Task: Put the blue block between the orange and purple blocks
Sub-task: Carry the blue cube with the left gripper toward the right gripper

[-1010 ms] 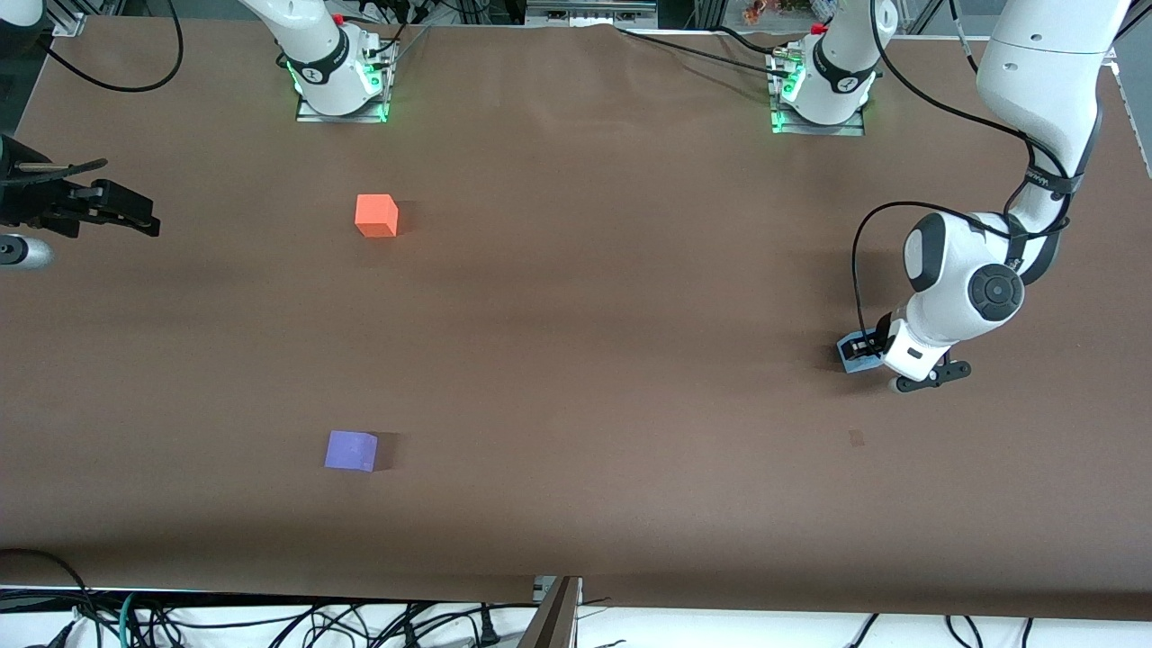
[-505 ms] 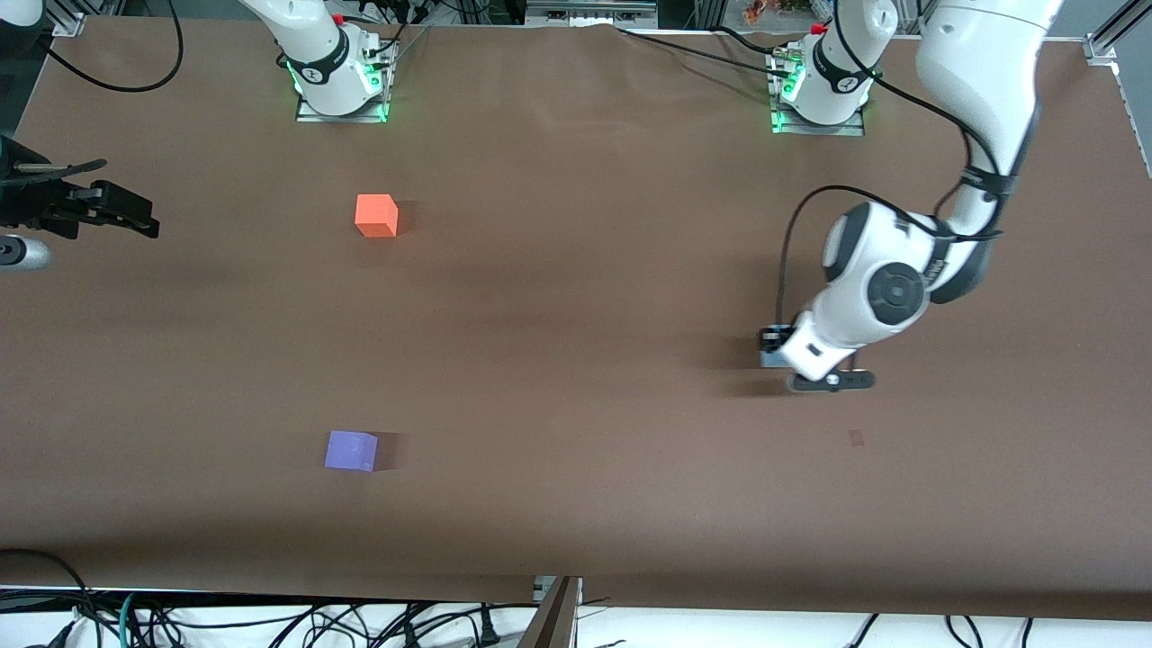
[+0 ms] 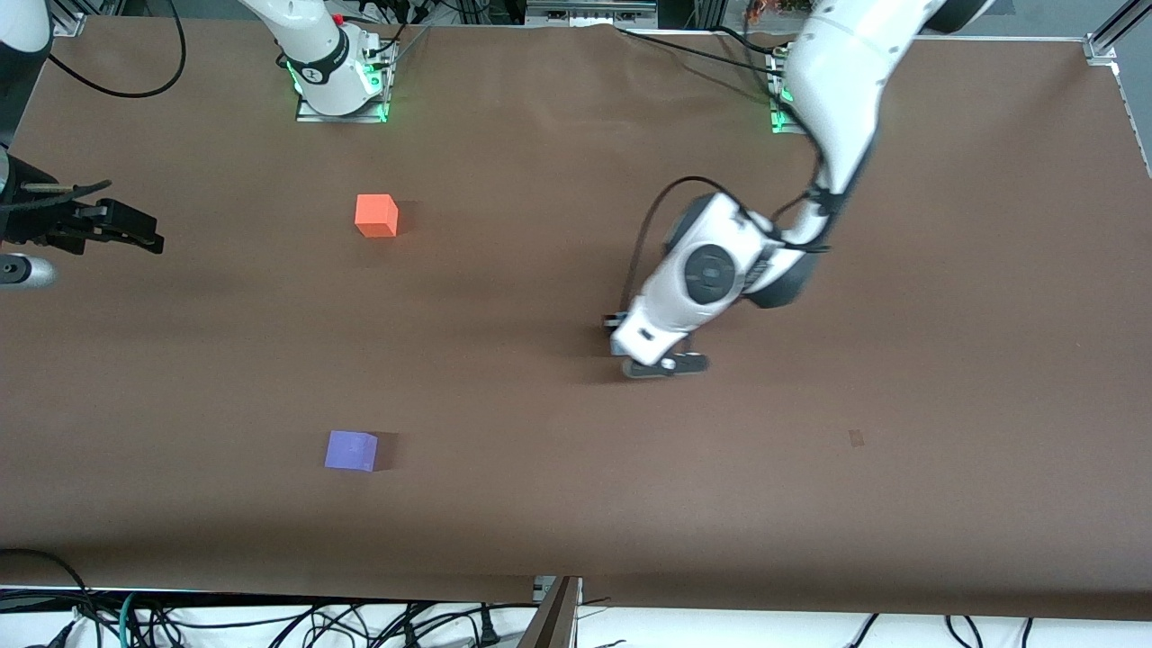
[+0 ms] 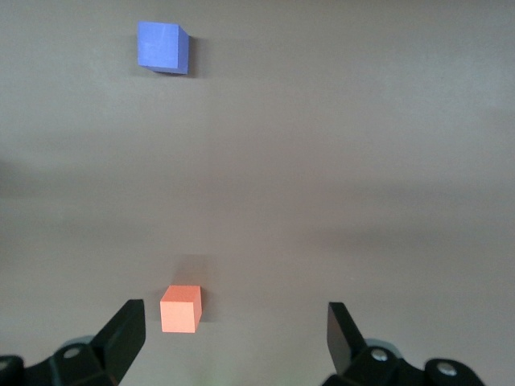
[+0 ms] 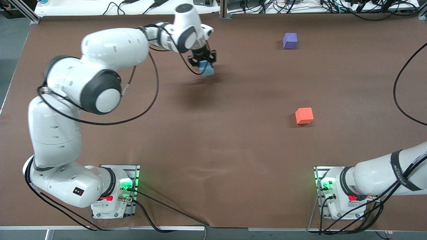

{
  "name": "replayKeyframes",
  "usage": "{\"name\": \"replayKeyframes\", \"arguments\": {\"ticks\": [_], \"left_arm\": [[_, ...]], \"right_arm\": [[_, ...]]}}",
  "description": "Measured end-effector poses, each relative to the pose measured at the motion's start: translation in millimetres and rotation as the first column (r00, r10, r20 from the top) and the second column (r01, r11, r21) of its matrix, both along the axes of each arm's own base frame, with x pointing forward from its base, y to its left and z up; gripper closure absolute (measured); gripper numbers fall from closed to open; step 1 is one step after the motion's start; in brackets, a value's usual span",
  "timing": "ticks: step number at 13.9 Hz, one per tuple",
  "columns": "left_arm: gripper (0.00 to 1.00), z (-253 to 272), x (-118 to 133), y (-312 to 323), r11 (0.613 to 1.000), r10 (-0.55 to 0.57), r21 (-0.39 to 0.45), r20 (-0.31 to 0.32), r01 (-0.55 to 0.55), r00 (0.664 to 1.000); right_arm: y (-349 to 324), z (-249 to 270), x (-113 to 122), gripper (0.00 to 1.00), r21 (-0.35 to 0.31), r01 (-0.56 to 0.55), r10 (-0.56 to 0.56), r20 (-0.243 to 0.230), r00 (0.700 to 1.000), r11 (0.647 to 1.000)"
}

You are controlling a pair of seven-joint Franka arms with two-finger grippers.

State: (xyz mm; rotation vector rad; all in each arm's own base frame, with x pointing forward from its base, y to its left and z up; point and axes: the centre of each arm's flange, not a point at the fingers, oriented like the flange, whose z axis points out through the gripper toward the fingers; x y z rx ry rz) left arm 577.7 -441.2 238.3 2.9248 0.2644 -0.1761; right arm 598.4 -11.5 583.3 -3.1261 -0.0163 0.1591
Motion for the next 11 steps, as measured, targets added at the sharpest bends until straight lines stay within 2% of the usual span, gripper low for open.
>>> {"name": "replayKeyframes", "arguments": {"ticks": [3, 5, 7, 9, 11], "left_arm": [[0.41, -22, -23, -68, 0.997, 0.077, 0.023, 0.031, -0.077, 0.997], [0.41, -35, -42, -98, 0.994, 0.069, 0.081, 0.091, -0.076, 0.994], [0.41, -35, -58, -119, 0.992, 0.067, 0.1, 0.122, -0.08, 0.99], [0.26, -32, -64, -127, 0.992, 0.058, 0.103, 0.138, -0.072, 0.989], [0.06, -25, -61, -129, 0.993, 0.059, 0.097, 0.151, -0.074, 0.987]], "right_arm": [[-10, -25, 8, 0.0, 0.008, 0.015, -0.015, -0.045, 0.999, 1.0], [-9, -42, 14, 0.0, 0.008, 0.013, -0.013, -0.072, 0.997, 1.0], [-8, -52, 18, 0.0, 0.007, 0.012, -0.011, -0.088, 0.996, 1.0], [-8, -60, 21, 0.0, 0.007, 0.012, -0.011, -0.099, 0.995, 1.0], [-6, -72, 27, 0.0, 0.01, 0.008, -0.007, -0.099, 0.995, 1.0]]}}
